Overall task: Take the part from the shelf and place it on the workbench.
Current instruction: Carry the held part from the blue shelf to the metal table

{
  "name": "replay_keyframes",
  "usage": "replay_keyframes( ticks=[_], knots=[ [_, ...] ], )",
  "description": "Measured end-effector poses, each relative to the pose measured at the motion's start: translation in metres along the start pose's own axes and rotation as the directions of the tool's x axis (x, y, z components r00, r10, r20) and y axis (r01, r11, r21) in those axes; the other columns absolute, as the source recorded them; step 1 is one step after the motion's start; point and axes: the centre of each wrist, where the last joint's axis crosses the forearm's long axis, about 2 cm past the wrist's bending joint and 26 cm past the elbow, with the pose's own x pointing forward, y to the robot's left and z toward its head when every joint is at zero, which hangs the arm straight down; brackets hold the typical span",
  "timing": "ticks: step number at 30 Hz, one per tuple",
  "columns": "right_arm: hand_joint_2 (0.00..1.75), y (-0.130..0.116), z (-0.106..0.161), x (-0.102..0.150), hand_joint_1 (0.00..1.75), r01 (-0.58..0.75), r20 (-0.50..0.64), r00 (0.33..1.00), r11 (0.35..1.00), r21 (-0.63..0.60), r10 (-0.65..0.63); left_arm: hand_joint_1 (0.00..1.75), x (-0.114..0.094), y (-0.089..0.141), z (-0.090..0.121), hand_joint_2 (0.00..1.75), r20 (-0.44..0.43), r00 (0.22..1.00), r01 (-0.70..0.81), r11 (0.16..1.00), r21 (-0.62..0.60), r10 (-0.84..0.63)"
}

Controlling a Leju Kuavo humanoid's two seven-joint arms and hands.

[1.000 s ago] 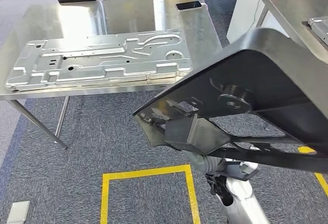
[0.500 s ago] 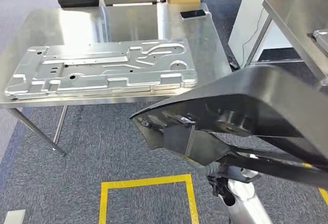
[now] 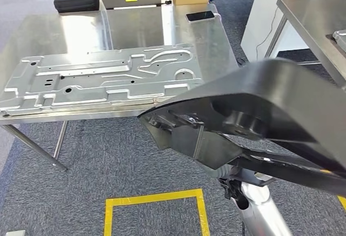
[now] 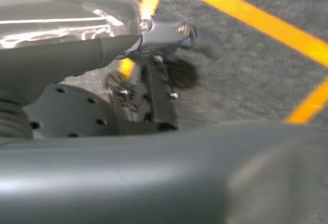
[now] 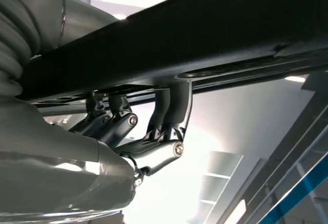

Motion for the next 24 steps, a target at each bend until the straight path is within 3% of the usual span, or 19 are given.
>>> replay_keyframes(
  ticks=[24],
  knots=[
    [1.75, -0.0085, -0.0074, -0.0076, 1.75, 0.016, -0.021, 1.000, 0.999, 0.031, -0.015, 0.00, 0.0018, -0.0017, -0.0008, 1.75, 0.006, 1.000, -0.016, 1.000, -0.005, 0.016]
  ],
)
